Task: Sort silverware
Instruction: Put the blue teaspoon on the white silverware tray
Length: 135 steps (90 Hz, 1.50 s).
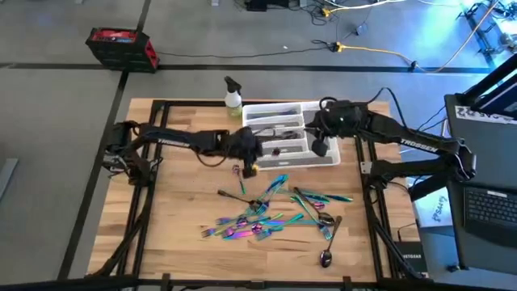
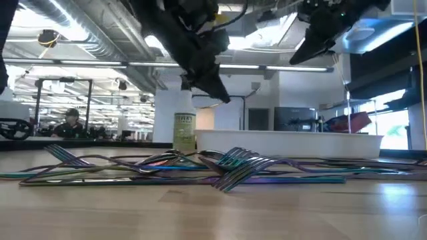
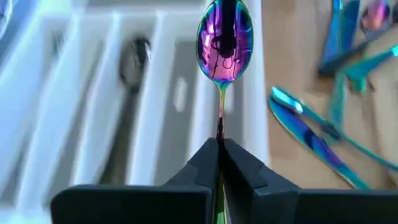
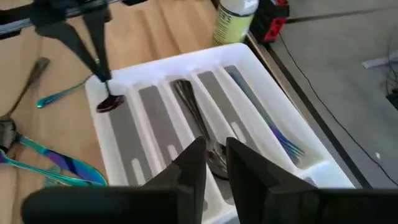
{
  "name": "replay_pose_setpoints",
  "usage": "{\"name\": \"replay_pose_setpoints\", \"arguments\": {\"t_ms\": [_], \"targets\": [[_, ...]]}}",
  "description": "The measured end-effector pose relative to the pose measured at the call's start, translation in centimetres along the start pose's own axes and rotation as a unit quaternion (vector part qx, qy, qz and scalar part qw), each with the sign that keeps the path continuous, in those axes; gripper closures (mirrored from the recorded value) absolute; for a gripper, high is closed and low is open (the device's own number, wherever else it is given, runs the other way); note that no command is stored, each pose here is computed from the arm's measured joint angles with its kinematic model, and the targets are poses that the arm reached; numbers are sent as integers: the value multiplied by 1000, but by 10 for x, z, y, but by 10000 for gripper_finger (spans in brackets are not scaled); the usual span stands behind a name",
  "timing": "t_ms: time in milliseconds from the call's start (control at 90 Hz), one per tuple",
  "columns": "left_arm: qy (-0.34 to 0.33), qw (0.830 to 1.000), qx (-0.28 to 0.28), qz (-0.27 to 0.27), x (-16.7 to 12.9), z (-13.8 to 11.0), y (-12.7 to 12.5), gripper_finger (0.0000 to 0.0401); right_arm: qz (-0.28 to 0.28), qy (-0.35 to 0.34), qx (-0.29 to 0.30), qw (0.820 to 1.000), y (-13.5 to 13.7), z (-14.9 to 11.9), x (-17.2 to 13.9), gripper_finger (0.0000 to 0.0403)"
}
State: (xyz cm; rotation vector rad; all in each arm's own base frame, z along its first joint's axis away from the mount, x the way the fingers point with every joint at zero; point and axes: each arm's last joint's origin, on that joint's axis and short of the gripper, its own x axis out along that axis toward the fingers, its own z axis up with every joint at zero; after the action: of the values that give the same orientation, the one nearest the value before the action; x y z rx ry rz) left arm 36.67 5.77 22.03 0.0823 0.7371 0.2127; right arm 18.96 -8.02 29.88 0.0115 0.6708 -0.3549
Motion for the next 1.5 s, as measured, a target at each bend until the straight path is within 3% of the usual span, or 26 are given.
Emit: {"name": "replay_pose_setpoints", "arguments": {"t_ms": [400, 656, 789, 944, 1144, 1267, 1356, 1500], "targets": [[25, 1000, 1, -2, 68, 7, 38, 401, 2, 16, 7, 1000, 0, -3, 0, 356], [61, 998, 6, -19, 91, -3, 41, 401, 3, 31, 23, 999, 0, -6, 0, 356], [82, 996, 6, -33, 91, -7, 38, 395, 3, 30, 32, 999, 0, -6, 0, 356], [88, 996, 4, -31, 90, -7, 34, 348, 3, 27, 32, 999, 0, -5, 0, 356], [65, 997, -24, 15, 88, 1, 31, 273, 2, 22, 28, 999, 0, -4, 0, 356], [57, 996, -52, 42, 65, 15, 24, 248, 3, 23, 23, 999, 0, -4, 0, 356], [64, 994, -50, 72, 46, 23, 8, 245, 3, 24, 20, 1000, 0, -5, 0, 356], [90, 990, -1, 110, 26, 24, -24, 245, 4, 25, 17, 1000, 0, -5, 0, 356]]}}
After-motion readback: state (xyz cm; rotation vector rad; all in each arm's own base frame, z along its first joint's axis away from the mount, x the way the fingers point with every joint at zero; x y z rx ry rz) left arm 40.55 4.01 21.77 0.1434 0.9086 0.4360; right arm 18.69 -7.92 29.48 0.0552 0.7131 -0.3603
